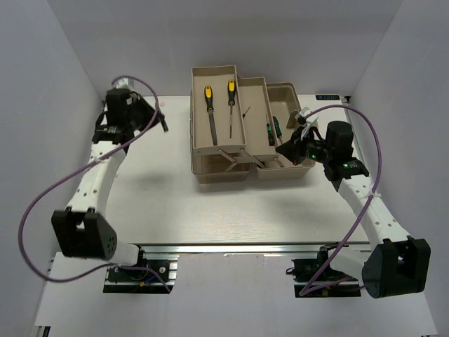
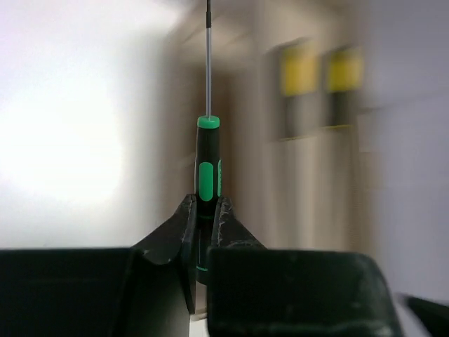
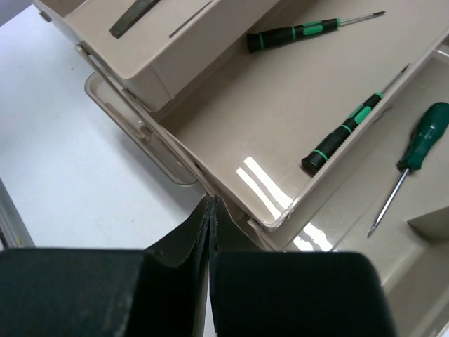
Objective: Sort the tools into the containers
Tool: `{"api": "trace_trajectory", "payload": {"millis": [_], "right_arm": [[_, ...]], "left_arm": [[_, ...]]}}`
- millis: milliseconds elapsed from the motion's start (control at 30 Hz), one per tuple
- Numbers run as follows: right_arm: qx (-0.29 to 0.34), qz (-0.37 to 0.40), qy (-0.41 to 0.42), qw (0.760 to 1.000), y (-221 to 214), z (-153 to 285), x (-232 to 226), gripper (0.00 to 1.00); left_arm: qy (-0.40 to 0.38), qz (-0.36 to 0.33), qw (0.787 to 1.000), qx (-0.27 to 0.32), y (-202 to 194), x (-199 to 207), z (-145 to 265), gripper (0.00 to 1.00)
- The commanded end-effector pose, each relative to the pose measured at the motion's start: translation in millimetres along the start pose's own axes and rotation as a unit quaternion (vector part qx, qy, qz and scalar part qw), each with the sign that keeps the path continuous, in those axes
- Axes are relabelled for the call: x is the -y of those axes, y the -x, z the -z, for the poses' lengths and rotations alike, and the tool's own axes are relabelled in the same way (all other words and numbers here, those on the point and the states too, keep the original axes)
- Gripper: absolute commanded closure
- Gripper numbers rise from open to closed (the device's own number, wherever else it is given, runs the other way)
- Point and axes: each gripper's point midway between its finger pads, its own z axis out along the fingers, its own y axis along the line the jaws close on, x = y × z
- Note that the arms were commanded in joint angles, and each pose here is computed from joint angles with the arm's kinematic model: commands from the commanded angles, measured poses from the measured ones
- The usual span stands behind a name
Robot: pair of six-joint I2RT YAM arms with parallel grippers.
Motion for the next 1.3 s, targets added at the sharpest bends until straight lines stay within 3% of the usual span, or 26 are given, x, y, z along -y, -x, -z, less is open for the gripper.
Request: {"api": "trace_trajectory", "payload": {"millis": [0, 67, 200, 233, 333, 500, 567, 667, 733, 767, 833, 900, 967, 1000, 1100, 1133, 1167, 1200, 1233, 1267], "right_arm": [[0.027, 0.031, 0.028, 0.999, 15.0, 1.0, -8.5, 1.00], [0.027, 0.032, 0.023, 0.999, 15.5, 0.9, -6.1, 1.00], [0.031, 0.033, 0.014, 0.999, 18.7, 1.3, -3.8, 1.00], [0.031, 0.032, 0.011, 0.999, 19.1, 1.9, -3.3, 1.00], [0.033, 0.035, 0.002, 0.999, 20.3, 4.3, -2.3, 1.00], [0.031, 0.039, -0.010, 0.999, 15.7, 9.4, -1.6, 0.97], [0.029, 0.037, -0.009, 0.999, 13.8, 9.7, -2.0, 0.97], [0.027, 0.038, -0.009, 0.999, 13.5, 9.9, -2.0, 0.94], [0.027, 0.041, -0.004, 0.999, 14.2, 9.4, -3.5, 0.91], [0.027, 0.044, -0.001, 0.999, 14.6, 9.2, -3.8, 0.83], [0.025, 0.063, 0.024, 0.997, 15.5, 8.9, -11.0, 0.65], [0.029, 0.089, 0.076, 0.993, 16.8, 10.6, -27.3, 0.57], [0.031, 0.148, 0.124, 0.981, 14.2, 12.3, -39.9, 0.54], [0.038, 0.169, 0.151, 0.973, 14.1, 14.1, -47.8, 0.55], [0.078, 0.299, 0.291, 0.905, 5.7, 19.4, -94.5, 0.66], [0.065, 0.329, 0.300, 0.893, 1.1, 13.9, -100.5, 0.74], [0.055, 0.376, 0.352, 0.855, -6.6, 3.9, -128.8, 0.78], [0.036, 0.398, 0.373, 0.838, -15.8, -3.8, -140.8, 0.80], [-0.001, 0.424, 0.371, 0.826, -28.6, -14.1, -141.7, 0.80], [-0.010, 0.436, 0.395, 0.809, -37.6, -31.9, -165.8, 0.78]], "left_arm": [[-0.216, -0.017, 0.975, 0.047, 39.8, 102.3, 38.1, 1.00], [-0.305, -0.021, 0.952, 0.029, 39.5, 146.0, 48.2, 1.00], [-0.386, -0.057, 0.920, -0.035, 20.2, 234.7, 34.3, 1.00], [-0.392, -0.059, 0.915, -0.075, -11.3, 252.1, 10.6, 1.00], [-0.399, -0.065, 0.909, -0.106, -43.5, 285.6, -15.2, 1.00], [-0.357, -0.077, 0.921, -0.133, -81.4, 298.9, -53.8, 1.00], [-0.351, -0.077, 0.922, -0.143, -93.8, 302.7, -65.9, 0.94], [-0.323, -0.084, 0.931, -0.148, -103.8, 299.6, -75.3, 0.66], [-0.312, -0.087, 0.935, -0.147, -103.0, 296.3, -76.4, 0.58], [-0.305, -0.087, 0.938, -0.139, -99.1, 295.6, -76.7, 0.51], [-0.313, -0.091, 0.938, -0.121, -86.3, 302.2, -66.2, 0.49], [-0.329, -0.093, 0.935, -0.099, -68.7, 313.3, -49.1, 0.49], [-0.336, -0.098, 0.933, -0.079, -54.1, 319.8, -35.0, 0.54], [-0.330, -0.100, 0.937, -0.062, -44.1, 319.7, -30.4, 0.71], [-0.276, -0.104, 0.956, 0.000, -2.3, 297.4, -4.3, 1.00], [-0.245, -0.099, 0.964, 0.016, 10.9, 272.5, 10.5, 1.00], [-0.224, -0.092, 0.970, 0.033, 20.6, 254.8, 17.8, 1.00], [-0.190, -0.077, 0.977, 0.057, 39.8, 221.0, 20.3, 1.00], [-0.133, -0.060, 0.989, 0.027, 13.2, 165.3, 1.1, 0.94], [-0.148, -0.021, 0.986, 0.074, 39.4, 153.1, 48.5, 0.81]]}}
